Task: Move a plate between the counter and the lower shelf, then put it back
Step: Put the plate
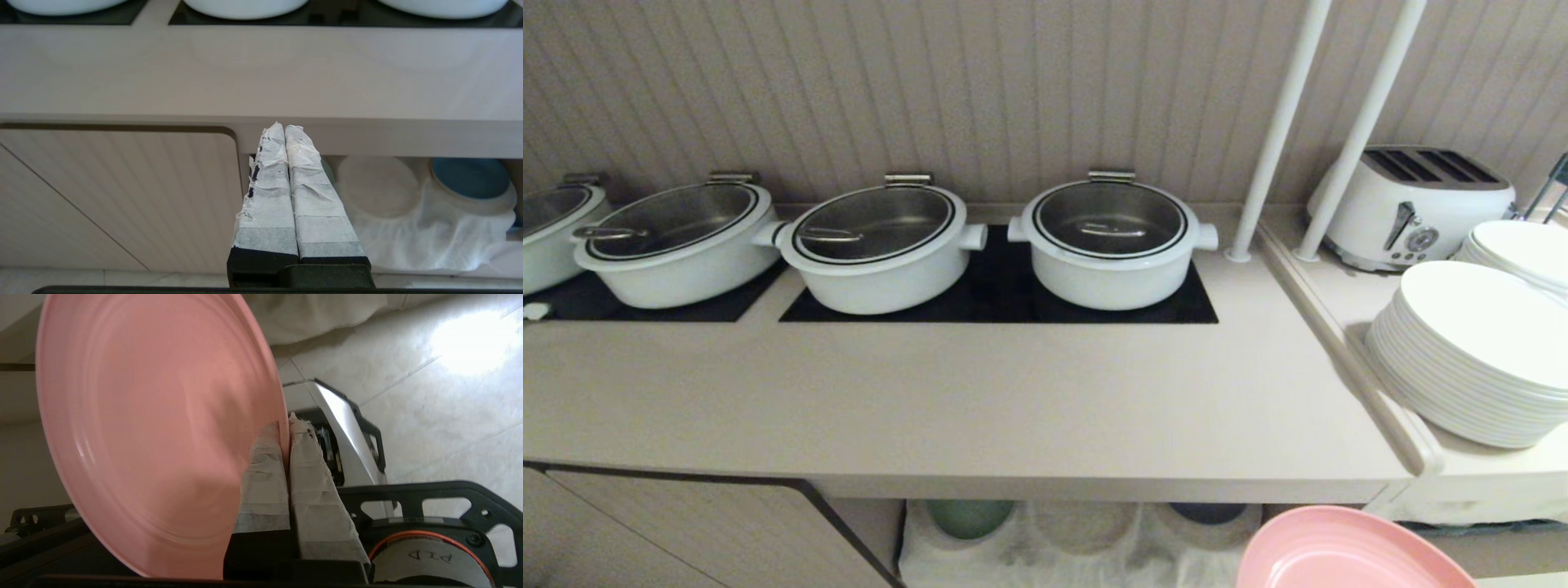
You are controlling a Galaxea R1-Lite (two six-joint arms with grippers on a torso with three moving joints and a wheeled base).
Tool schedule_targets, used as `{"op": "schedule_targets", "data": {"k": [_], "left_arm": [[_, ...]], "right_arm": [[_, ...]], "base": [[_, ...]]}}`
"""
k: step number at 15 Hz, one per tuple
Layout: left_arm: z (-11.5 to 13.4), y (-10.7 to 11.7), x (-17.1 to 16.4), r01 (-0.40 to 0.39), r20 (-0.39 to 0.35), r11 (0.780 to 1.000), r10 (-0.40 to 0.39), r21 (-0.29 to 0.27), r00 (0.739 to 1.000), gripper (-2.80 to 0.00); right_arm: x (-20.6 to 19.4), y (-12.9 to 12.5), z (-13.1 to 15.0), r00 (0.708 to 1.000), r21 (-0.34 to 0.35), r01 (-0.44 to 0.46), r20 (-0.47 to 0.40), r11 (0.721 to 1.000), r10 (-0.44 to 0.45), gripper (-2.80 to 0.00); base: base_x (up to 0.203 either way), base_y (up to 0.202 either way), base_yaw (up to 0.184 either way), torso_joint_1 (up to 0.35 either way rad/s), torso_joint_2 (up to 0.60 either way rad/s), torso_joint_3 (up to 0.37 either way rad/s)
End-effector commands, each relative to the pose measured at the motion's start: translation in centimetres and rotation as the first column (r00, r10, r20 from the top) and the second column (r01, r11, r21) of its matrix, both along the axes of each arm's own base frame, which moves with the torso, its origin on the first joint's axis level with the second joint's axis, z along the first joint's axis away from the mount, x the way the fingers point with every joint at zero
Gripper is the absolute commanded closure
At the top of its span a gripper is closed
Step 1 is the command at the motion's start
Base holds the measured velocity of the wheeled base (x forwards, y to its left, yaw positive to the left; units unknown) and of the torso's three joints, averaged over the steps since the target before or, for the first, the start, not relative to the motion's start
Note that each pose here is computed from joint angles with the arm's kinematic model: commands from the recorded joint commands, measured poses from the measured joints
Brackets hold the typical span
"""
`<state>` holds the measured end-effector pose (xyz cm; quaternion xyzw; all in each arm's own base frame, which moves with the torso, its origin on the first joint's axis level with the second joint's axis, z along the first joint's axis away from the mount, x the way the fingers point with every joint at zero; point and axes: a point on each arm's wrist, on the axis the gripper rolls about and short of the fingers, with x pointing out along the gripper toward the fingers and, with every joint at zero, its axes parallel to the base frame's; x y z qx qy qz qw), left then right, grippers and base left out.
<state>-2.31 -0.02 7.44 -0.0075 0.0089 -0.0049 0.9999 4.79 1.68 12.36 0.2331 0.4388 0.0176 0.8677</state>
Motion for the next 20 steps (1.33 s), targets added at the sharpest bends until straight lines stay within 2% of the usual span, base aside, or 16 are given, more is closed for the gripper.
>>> {"op": "schedule_targets", "data": {"k": [1,20], "left_arm": [[-0.02,0.0,0.0,-0.001,-0.001,1.0,0.001,0.0,1.0,0.0],[-0.02,0.0,0.0,-0.001,-0.001,1.0,0.001,-0.002,1.0,0.0]], "right_arm": [[-0.03,-0.01,0.0,1.0,0.003,0.003,-0.001,1.0,-0.003,0.0],[-0.28,-0.08,0.0,1.0,0.003,0.001,-0.004,1.0,-0.001,0.0]], "base": [[-0.001,0.11,-0.004,0.006,0.0,0.002],[0.0,0.193,-0.001,0.003,0.0,0.003]]}}
